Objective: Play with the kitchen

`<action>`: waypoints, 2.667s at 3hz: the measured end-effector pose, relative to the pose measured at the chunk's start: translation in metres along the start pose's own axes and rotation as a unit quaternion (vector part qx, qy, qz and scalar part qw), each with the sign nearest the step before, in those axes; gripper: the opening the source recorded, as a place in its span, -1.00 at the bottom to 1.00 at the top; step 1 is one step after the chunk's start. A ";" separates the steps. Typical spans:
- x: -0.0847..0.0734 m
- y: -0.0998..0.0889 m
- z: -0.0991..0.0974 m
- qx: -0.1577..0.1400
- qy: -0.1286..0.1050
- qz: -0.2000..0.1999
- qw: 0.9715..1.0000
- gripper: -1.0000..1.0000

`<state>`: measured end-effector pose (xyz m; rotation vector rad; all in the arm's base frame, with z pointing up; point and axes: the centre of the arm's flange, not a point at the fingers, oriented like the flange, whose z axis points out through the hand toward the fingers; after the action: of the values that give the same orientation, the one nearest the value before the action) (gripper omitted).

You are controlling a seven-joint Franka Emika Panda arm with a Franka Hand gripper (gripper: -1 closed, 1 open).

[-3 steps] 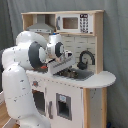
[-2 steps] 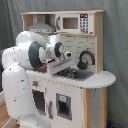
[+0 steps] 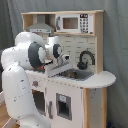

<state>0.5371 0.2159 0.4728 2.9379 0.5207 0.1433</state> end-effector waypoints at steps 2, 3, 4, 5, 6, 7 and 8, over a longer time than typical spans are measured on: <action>0.006 0.012 -0.044 -0.002 -0.016 0.008 1.000 -1.00; 0.010 0.011 -0.077 -0.001 -0.010 0.007 1.000 -1.00; 0.011 -0.001 -0.109 0.000 -0.003 -0.001 1.000 -1.00; 0.007 -0.066 -0.126 0.004 0.014 -0.028 1.000 -1.00; 0.003 -0.131 -0.132 0.006 0.041 -0.076 0.996 -1.00; 0.005 -0.175 -0.134 -0.004 0.073 -0.104 0.992 -1.00; 0.011 -0.206 -0.134 -0.014 0.092 -0.117 0.989 -1.00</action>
<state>0.4626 0.4292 0.5703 2.8227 0.8777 0.3915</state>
